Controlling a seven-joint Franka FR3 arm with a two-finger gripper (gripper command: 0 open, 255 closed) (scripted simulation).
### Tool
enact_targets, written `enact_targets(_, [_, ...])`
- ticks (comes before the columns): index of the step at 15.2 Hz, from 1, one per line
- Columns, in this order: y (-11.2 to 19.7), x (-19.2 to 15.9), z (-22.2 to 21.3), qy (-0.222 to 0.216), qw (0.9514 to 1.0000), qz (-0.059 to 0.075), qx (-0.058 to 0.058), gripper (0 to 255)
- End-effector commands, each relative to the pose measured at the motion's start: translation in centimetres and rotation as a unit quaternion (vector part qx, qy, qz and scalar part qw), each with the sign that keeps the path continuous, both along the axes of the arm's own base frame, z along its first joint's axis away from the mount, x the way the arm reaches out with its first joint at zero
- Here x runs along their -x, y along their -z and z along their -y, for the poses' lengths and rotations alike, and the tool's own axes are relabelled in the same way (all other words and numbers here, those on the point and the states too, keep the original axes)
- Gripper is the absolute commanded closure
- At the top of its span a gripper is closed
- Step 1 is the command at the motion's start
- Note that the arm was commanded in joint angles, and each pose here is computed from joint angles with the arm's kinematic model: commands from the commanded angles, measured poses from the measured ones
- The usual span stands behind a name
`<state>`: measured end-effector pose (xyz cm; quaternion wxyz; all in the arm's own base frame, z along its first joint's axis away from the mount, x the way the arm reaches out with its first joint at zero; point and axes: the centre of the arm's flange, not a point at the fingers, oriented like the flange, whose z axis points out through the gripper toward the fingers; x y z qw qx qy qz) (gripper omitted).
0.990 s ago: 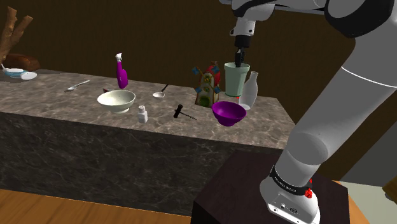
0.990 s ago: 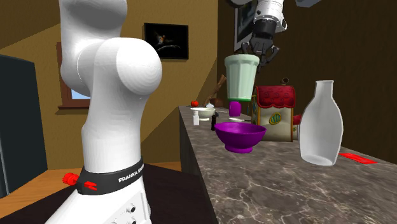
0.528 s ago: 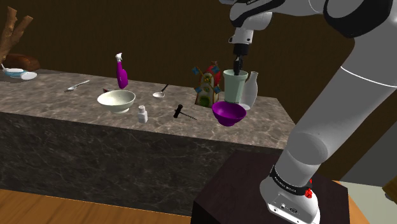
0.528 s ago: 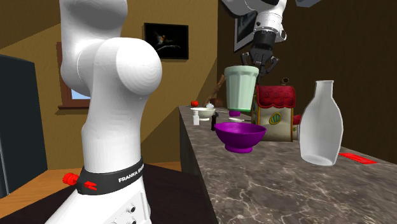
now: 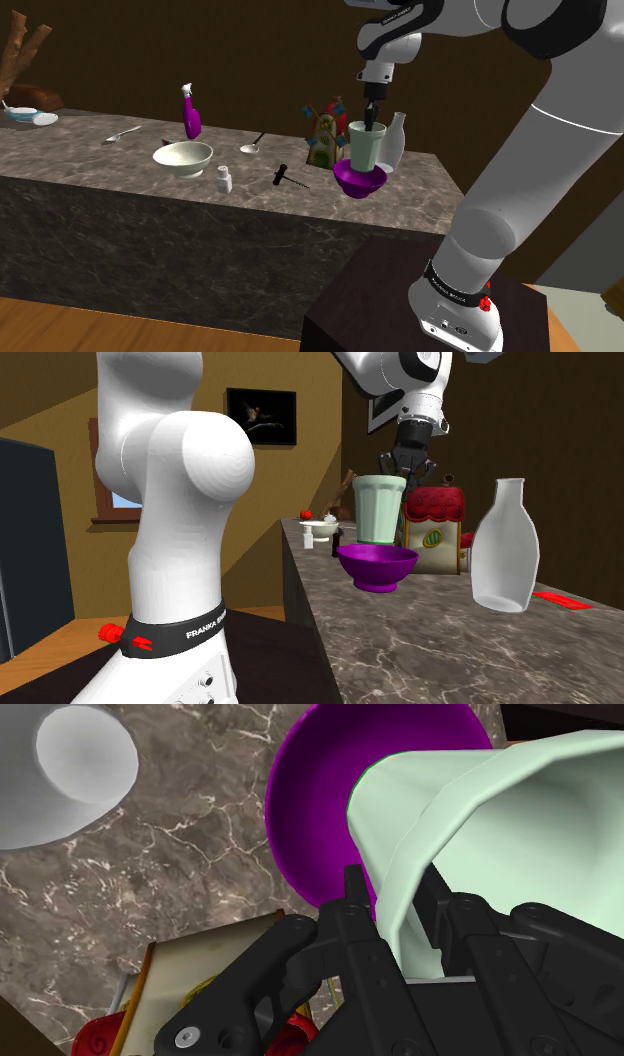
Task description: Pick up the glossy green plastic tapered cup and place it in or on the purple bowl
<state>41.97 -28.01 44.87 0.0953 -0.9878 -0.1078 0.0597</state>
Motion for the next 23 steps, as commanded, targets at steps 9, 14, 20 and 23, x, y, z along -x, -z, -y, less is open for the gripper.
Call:
enact_targets(9, [0.5, 0.0, 0.0, 0.0, 1.0, 0.0, 0.0, 0])
enact_targets(14, [0.5, 0.0, 0.0, 0.0, 1.0, 0.0, 0.0, 0])
enact_targets(20, [-4.4, -0.7, 0.9, 0.0, 1.0, 0.0, 0.0, 0])
enact_targets(23, [-4.4, -0.7, 0.9, 0.0, 1.0, 0.0, 0.0, 0])
